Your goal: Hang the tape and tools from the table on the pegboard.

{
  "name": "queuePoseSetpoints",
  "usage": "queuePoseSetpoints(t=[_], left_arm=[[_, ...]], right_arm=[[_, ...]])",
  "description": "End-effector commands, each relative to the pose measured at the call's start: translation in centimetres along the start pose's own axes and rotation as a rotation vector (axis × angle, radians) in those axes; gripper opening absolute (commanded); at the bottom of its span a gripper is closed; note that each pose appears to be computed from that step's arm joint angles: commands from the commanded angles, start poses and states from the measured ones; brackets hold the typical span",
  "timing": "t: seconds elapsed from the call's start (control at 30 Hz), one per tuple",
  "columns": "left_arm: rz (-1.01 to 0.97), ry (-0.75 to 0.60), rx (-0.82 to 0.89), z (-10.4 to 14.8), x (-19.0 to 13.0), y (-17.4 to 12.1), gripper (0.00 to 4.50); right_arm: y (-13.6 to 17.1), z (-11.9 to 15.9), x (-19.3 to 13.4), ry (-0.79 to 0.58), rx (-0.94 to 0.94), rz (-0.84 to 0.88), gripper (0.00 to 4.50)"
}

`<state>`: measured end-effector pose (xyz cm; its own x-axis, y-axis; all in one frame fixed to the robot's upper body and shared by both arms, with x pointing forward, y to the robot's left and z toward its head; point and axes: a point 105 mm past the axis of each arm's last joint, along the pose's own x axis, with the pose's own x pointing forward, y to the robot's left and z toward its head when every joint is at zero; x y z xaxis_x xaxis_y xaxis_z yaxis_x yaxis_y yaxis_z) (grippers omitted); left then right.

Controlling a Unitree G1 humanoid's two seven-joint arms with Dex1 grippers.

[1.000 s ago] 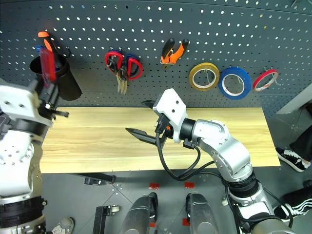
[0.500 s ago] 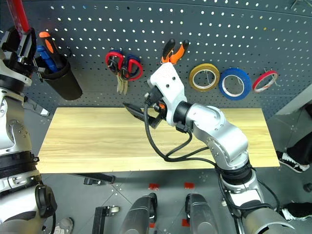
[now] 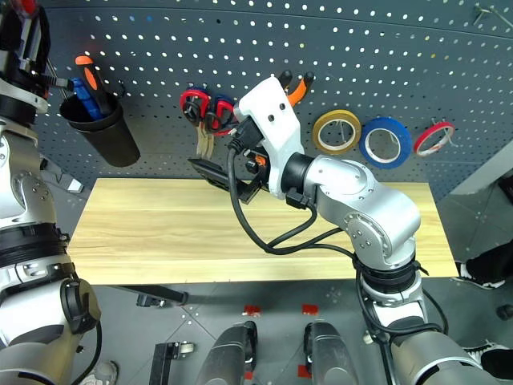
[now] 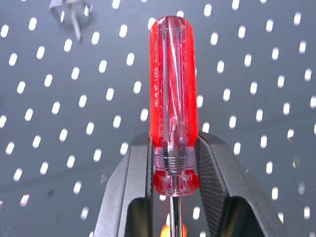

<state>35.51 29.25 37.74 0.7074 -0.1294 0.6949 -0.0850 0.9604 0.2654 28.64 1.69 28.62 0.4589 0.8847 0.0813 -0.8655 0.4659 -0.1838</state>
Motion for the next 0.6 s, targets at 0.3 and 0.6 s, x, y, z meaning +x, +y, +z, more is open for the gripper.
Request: queuePoseSetpoints(t=[0.3, 0.6], left_arm=[[0.051, 0.001, 0.03, -1.5, -1.3, 0.4, 0.87], [0.174, 0.012, 0.032, -2.0, -3.6, 2.0, 3.07]], right_arm=[[0.5, 1.5, -0.1, -0.063, -0.051, 0.021, 4.5], [0.5, 1.2, 0.1, -0.059, -0.047, 0.028, 4.5]])
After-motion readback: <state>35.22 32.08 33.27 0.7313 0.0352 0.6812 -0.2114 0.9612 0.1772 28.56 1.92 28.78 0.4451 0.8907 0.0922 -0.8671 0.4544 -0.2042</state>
